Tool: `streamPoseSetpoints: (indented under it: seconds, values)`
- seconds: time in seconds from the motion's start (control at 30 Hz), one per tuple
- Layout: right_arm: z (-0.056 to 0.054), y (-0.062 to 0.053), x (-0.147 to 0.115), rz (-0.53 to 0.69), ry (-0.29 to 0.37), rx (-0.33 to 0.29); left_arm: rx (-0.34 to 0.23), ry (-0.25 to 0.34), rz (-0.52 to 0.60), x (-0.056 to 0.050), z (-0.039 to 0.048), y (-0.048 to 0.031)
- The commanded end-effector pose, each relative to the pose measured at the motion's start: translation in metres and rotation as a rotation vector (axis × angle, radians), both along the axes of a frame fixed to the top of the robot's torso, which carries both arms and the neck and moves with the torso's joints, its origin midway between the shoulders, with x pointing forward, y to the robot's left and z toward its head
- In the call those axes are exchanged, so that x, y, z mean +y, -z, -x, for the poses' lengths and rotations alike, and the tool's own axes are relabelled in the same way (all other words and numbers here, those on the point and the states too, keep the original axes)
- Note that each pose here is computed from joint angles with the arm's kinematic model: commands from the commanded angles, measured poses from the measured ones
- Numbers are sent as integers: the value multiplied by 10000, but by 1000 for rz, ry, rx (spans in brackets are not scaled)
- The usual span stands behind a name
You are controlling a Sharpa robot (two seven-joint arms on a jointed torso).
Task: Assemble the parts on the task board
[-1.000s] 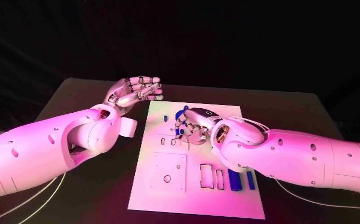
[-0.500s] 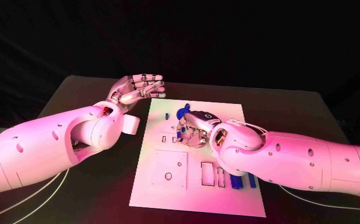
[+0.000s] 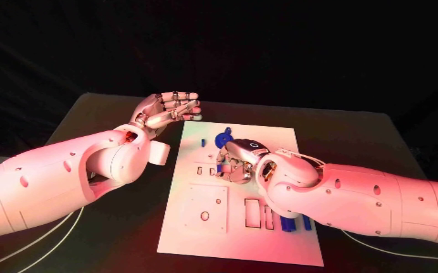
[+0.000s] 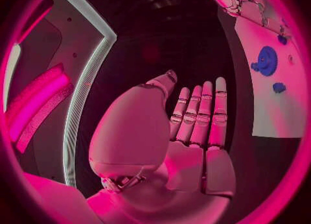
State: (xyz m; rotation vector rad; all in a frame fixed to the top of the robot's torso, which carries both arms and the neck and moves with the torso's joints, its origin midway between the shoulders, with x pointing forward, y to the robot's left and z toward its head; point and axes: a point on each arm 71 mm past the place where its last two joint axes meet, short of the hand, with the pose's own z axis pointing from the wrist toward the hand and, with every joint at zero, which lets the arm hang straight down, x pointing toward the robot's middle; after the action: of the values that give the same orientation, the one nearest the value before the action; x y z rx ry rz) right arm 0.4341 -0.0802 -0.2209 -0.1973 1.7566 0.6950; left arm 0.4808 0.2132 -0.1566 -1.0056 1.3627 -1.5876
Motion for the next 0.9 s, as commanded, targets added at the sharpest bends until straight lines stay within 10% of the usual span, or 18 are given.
streamPoseSetpoints:
  seconds: [0.03,0.9]
  values:
    - [6,23,-1,21,-3,-1,-6,21,8,-25,8,-12]
    - [30,72,10,6,2,0,-7,18,8,-20,0,-9]
